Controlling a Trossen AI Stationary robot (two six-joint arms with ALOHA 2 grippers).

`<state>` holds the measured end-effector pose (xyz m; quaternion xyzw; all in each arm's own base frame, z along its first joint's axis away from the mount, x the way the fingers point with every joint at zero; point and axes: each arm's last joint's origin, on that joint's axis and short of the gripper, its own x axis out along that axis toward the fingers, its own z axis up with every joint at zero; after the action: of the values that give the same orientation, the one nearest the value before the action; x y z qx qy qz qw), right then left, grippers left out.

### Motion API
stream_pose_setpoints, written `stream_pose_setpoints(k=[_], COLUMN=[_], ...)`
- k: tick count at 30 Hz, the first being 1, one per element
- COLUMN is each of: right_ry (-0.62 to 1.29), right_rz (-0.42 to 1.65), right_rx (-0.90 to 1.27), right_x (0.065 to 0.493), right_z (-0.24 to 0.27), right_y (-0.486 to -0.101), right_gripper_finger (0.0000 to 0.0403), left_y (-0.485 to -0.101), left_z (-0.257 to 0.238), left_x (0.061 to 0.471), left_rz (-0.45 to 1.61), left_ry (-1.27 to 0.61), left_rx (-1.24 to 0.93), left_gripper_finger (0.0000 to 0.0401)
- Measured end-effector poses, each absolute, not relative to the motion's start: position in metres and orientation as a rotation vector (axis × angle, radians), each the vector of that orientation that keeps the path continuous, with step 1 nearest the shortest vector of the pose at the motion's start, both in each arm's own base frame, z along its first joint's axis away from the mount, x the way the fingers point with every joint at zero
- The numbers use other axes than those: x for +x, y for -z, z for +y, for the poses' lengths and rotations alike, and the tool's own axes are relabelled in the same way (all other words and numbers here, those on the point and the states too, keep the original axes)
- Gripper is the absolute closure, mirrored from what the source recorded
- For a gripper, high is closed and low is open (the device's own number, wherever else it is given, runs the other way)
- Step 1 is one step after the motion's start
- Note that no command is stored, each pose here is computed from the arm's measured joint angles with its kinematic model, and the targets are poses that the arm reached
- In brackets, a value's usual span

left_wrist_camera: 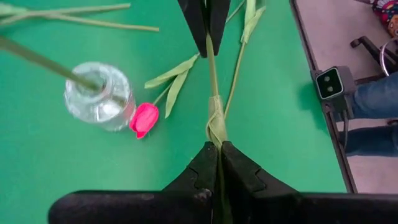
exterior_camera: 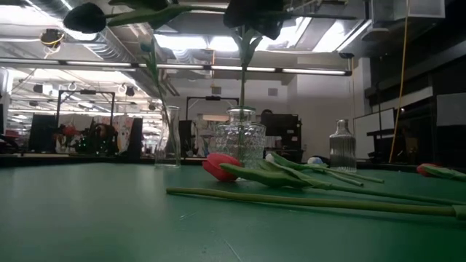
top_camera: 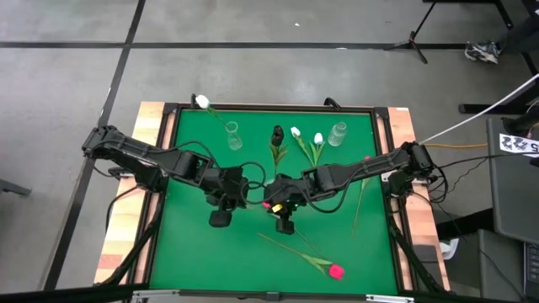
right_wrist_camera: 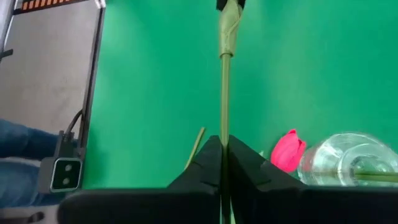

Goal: Sort flowers into vase by color
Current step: Put the black tulip into the bottom transparent vase

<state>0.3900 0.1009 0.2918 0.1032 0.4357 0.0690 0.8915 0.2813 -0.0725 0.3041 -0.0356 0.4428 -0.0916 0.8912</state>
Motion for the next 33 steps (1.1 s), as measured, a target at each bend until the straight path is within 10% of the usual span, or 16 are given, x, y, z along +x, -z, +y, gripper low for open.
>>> stream_pose_setpoints(k=[18,33], right_ry=[-0.09,0.268], right_rz=[0.88,0.467], right_rx=[0.187,0.25], right_x=[0.391,0.407], right_z=[0.099,0.091], right_y=[-0.292,-0.322], right_gripper_finger=[0.04,0.0401], left_y=[-0.37,-0.511], left_z=[-0.057,-0.03], left_x=[0.259,0.083], left_rz=[0.652,-0.316], left_ry=[0.165,0.275], left_rx=[-0.18,-0.143], left_gripper_finger=[0.0184,0.017])
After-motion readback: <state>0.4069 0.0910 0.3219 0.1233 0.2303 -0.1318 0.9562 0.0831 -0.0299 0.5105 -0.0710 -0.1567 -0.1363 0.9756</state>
